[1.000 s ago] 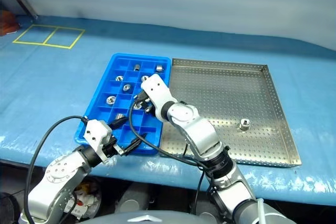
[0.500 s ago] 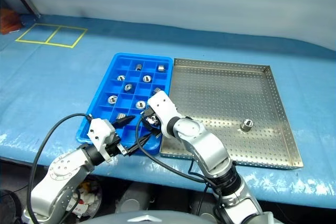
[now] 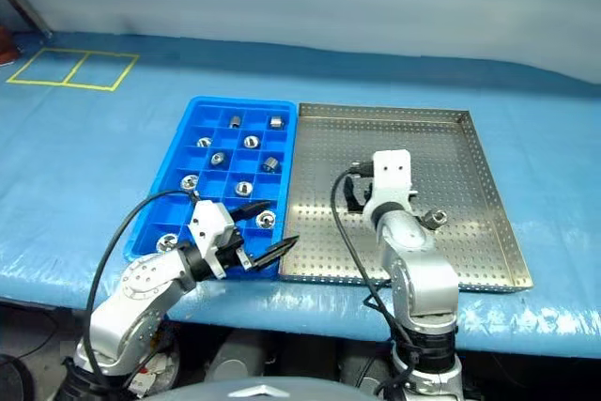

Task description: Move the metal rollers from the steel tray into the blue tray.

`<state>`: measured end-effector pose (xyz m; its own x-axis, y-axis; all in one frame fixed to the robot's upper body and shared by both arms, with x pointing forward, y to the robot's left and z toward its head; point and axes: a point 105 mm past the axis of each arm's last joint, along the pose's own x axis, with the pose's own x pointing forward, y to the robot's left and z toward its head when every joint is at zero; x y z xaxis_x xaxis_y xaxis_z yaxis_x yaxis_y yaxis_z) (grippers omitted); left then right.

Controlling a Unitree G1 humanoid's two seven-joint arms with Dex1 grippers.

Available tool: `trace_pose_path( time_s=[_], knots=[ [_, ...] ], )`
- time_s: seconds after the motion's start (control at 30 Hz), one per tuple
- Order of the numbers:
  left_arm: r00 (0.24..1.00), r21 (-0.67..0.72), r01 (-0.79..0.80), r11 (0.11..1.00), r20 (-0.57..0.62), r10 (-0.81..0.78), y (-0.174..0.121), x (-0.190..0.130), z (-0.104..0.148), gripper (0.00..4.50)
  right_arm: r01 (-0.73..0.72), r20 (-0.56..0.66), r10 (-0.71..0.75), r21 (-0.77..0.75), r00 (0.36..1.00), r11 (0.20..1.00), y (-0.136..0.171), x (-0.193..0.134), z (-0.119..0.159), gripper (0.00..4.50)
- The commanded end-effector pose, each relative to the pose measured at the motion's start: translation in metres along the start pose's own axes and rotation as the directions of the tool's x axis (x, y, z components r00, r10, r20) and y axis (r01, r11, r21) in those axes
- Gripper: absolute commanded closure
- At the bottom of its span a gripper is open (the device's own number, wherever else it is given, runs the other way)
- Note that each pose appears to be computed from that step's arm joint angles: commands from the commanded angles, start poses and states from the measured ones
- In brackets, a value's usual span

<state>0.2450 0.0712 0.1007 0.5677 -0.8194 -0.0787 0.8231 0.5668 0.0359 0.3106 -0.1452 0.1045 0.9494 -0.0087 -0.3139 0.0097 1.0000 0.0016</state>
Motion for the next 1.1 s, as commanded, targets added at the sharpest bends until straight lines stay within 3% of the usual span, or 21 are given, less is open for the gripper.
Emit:
trace_pose_path(
  time_s=[0.03, 0.47, 0.93, 1.03, 1.1],
  knots=[
    [0.999, 0.028, 0.035, 0.999, 0.040, -0.036, -0.007, 0.011, 0.009, 0.00, 0.139, 0.051, -0.140, 0.024, 0.989, 0.990, -0.025, -0.007, 0.005, 0.03],
    [0.992, 0.035, 0.106, 0.994, 0.063, -0.108, -0.019, 0.031, 0.013, 0.00, 0.367, -0.037, -0.367, 0.190, 0.930, 0.911, -0.063, -0.004, -0.034, 0.03],
    [0.993, 0.014, 0.101, 0.995, 0.061, -0.102, -0.022, 0.029, 0.011, 0.00, 0.289, -0.088, -0.276, 0.259, 0.957, 0.922, -0.054, 0.025, -0.053, 0.03],
    [0.993, 0.013, 0.097, 0.995, 0.062, -0.098, -0.022, 0.029, 0.011, 0.00, 0.297, -0.089, -0.284, 0.242, 0.955, 0.924, -0.056, 0.028, -0.055, 0.57],
    [0.994, 0.013, 0.089, 0.996, 0.064, -0.090, -0.021, 0.029, 0.011, 0.00, 0.290, -0.085, -0.278, 0.242, 0.957, 0.926, -0.055, 0.028, -0.054, 1.22]
  ],
)
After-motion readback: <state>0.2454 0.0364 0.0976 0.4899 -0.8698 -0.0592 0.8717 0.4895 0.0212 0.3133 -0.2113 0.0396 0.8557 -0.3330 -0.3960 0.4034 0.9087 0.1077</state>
